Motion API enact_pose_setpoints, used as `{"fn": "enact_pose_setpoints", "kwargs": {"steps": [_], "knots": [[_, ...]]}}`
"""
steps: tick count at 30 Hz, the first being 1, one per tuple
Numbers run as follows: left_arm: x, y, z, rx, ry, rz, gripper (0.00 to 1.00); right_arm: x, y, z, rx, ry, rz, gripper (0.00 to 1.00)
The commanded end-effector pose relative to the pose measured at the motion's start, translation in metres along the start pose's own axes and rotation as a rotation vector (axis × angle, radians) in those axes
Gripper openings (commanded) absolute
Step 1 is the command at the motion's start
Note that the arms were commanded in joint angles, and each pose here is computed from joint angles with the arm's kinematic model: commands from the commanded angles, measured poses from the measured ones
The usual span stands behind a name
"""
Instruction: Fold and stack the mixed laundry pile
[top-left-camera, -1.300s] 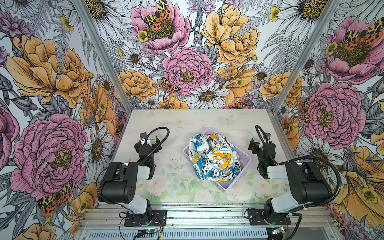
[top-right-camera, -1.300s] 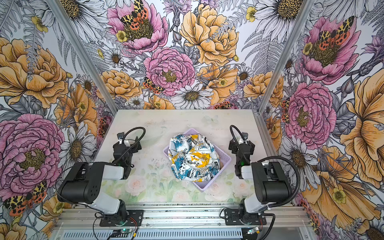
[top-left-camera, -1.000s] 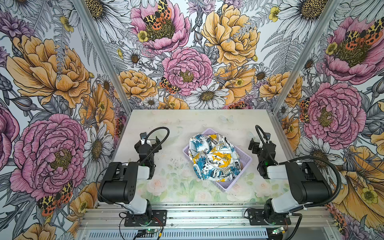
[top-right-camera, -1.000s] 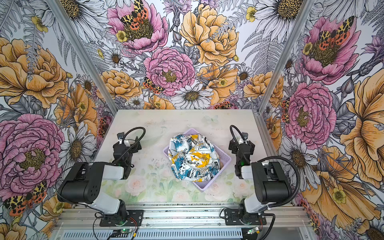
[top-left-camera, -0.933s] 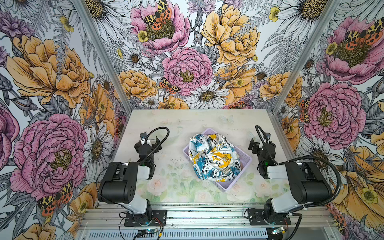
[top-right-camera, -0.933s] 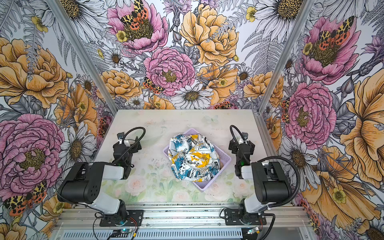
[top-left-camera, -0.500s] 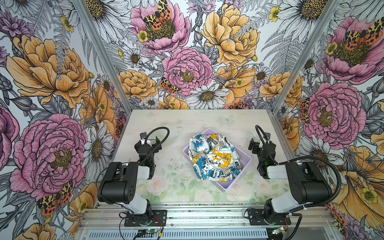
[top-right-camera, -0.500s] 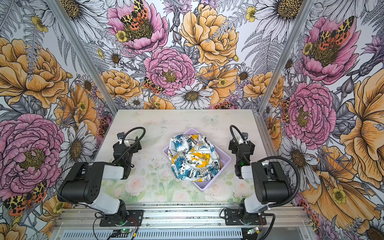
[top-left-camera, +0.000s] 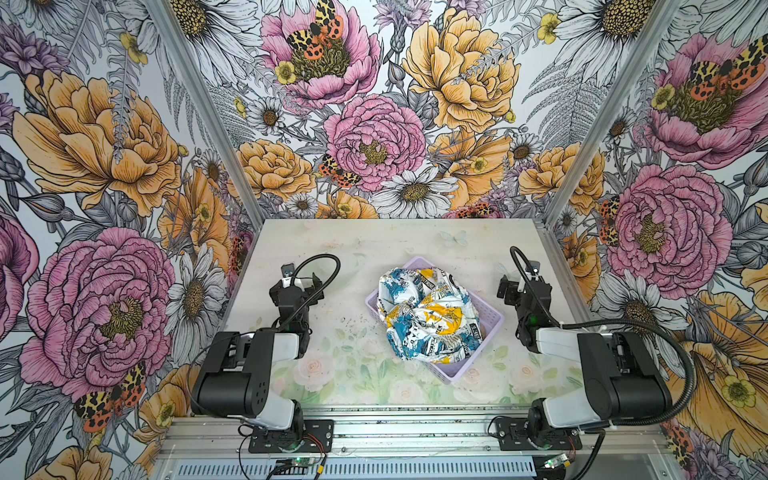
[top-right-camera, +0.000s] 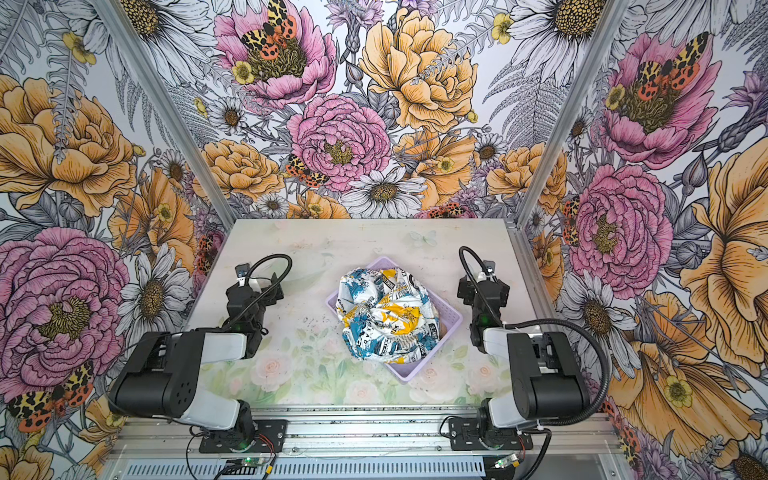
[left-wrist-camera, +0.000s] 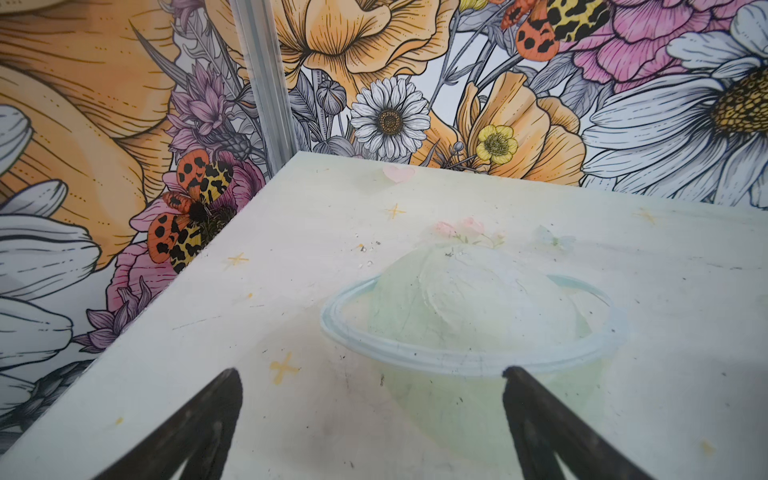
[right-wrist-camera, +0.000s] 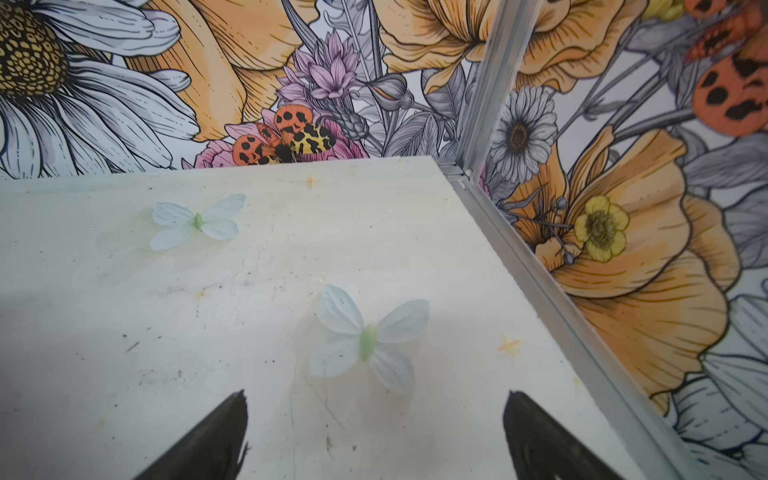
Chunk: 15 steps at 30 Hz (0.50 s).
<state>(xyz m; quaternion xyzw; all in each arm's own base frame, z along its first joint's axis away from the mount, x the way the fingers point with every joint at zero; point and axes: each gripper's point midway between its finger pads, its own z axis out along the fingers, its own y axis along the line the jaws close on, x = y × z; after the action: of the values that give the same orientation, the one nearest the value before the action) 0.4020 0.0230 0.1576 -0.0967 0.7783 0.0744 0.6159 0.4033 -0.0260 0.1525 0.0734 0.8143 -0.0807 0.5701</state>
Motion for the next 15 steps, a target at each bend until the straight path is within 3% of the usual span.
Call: {"fn": "enact_pose_setpoints", "kwargs": {"steps": [1,4,10,15], "knots": [[-0.018,-0.003,-0.011,-0.036,0.113,-0.005,0.99,-0.012,0.012,-0.030,-0.006,0.132,-0.016,0.97],[-0.022,-0.027,-0.033,0.035,0.213,-0.043,0.99,-0.012,0.044,-0.067,-0.124,0.246,0.003,0.95],[-0.006,-0.078,-0.086,0.257,0.403,-0.166,0.99,0.008,0.134,-0.169,-0.551,0.541,0.029,0.93],[0.014,-0.087,-0.105,0.336,0.486,-0.237,0.99,0.036,0.173,-0.250,-0.741,0.720,-0.119,0.93]]}}
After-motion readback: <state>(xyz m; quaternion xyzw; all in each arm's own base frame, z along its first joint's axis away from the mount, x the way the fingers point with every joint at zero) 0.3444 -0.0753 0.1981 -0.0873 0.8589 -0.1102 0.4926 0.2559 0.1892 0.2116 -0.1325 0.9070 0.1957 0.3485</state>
